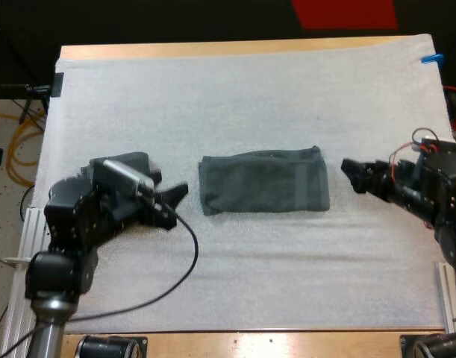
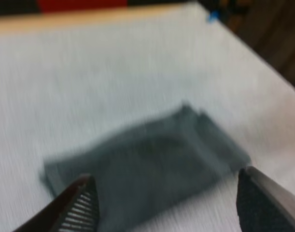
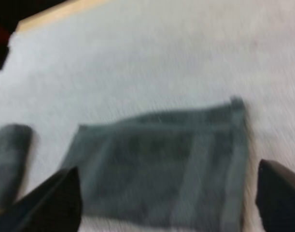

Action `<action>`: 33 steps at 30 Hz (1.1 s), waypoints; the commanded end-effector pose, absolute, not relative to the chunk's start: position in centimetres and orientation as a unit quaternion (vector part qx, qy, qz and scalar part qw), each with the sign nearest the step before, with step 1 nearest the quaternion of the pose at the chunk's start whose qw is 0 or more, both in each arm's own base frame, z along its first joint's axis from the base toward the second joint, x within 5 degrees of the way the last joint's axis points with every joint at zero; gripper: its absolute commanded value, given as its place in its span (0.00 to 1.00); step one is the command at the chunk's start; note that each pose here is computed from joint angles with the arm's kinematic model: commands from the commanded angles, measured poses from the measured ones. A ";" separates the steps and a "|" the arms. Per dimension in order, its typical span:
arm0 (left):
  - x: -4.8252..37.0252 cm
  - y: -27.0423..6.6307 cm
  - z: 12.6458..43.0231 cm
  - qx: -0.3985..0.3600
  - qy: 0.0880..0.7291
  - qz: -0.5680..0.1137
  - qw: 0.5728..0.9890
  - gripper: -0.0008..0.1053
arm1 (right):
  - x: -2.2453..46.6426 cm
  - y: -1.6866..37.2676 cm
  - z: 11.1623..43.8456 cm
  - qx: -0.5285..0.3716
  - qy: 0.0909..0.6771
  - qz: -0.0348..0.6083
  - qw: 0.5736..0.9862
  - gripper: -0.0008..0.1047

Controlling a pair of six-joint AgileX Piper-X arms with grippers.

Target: Pick towel from pile fold and stack

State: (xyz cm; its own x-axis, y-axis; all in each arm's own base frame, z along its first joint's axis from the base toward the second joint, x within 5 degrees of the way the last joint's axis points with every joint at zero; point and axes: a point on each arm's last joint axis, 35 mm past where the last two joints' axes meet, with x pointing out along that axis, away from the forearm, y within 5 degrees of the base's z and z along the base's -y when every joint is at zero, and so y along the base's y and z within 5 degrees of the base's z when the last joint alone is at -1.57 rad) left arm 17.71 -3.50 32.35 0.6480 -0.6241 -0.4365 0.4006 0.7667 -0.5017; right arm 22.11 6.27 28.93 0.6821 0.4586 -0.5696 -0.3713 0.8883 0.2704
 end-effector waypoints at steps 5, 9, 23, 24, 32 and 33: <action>16.1 -3.3 31.9 -0.183 0.349 -0.276 0.877 0.58 | 21.3 5.7 28.6 0.038 0.363 0.195 0.911 0.76; 16.2 -3.3 31.7 -0.179 0.353 -0.269 0.878 0.58 | 22.4 5.7 27.5 0.024 0.377 0.167 0.911 0.76; 16.1 -3.3 31.2 -0.183 0.377 -0.262 0.869 0.58 | 28.5 7.7 17.9 0.068 0.492 0.223 0.839 0.76; 16.1 -3.3 31.2 -0.183 0.377 -0.262 0.869 0.58 | 29.0 7.8 17.4 0.070 0.497 0.224 0.835 0.76; 16.1 -3.3 31.2 -0.183 0.377 -0.262 0.869 0.58 | 33.0 9.3 15.2 0.106 0.504 0.284 0.809 0.76; 16.1 -3.3 31.2 -0.183 0.377 -0.262 0.869 0.58 | 33.5 9.4 14.9 0.107 0.507 0.283 0.807 0.76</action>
State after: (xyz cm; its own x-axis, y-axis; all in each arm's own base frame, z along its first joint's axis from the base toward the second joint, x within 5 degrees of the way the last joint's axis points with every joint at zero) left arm 15.95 -3.31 31.12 0.5692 -0.6050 -0.5568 0.3207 0.7869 -0.5272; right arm 33.06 9.49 14.86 0.3261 0.5542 -0.7658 -0.3462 0.8238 0.4488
